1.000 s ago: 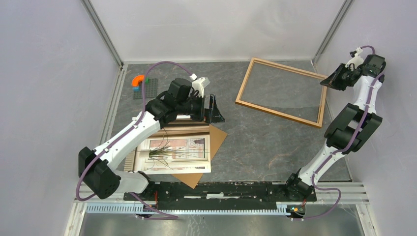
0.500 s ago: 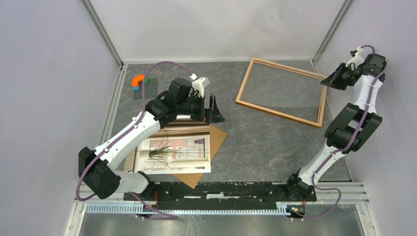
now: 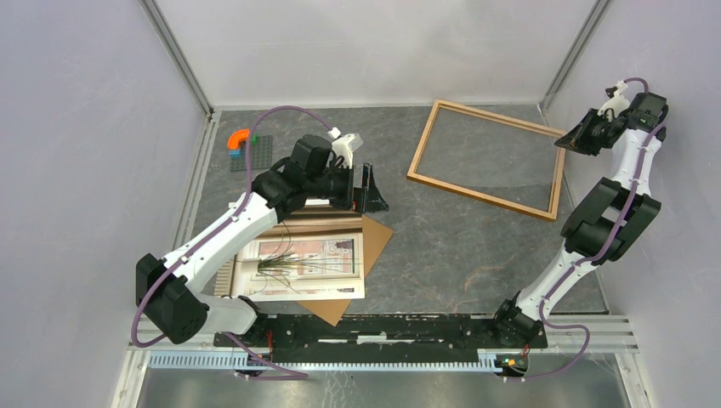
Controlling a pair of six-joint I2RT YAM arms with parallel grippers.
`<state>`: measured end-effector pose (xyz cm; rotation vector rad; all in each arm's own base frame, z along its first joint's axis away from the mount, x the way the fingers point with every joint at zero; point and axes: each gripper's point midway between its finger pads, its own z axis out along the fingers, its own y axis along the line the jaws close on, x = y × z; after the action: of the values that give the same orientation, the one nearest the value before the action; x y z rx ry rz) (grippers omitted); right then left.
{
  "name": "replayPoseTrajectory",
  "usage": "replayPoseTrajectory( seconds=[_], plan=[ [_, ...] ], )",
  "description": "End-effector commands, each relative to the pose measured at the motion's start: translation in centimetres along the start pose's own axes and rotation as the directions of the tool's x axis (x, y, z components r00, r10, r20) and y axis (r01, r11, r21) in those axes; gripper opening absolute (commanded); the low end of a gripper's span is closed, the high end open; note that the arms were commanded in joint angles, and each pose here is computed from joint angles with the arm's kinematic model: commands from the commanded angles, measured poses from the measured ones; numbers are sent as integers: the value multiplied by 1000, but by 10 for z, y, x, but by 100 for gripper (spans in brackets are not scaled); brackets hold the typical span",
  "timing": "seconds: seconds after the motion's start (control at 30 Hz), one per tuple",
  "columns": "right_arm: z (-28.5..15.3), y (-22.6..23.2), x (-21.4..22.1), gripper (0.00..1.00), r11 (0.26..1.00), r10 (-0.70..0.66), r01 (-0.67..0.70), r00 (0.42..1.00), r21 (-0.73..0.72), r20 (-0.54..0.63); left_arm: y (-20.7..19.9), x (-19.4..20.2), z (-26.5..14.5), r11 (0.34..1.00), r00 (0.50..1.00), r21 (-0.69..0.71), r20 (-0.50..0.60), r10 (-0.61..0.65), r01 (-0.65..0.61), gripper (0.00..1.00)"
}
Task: Put the photo into the frame
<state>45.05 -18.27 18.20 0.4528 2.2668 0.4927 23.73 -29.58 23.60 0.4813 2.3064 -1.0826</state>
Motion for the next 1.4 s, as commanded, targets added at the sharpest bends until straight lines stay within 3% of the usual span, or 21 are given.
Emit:
replayPoseTrajectory(
  seconds=[0.0,0.47,0.5,0.57,0.7,0.77,1.03,1.37],
  plan=[
    [-9,-18,-15,0,998,29,-31,999,57,41,-5,-5,0,1000,1000,24,16,-5,4,100],
    [-1,-7,-6,0,999,36,-36,999,6,30,-6,-6,-1,1000,1000,28,17,-3,3,100],
    [-1,-4,-5,2,999,41,-40,999,-8,31,-6,-5,0,1000,1000,28,16,-3,3,100],
    [0,5,-1,19,997,56,-54,998,-62,34,-6,-6,-1,1000,1000,29,18,-2,2,100],
    [1,17,5,42,994,61,-56,997,-96,46,-7,-6,-1,1000,1000,31,19,-3,2,100],
    [4,20,9,48,995,54,-50,998,-90,39,-8,-6,-2,999,1000,33,20,-2,2,100],
    [11,30,16,39,992,72,-67,997,-103,39,-10,-7,-4,999,1000,39,23,0,-1,100],
    [26,40,29,40,983,152,-143,985,-117,76,-11,-8,-7,999,999,38,33,6,-8,100]
  ],
)
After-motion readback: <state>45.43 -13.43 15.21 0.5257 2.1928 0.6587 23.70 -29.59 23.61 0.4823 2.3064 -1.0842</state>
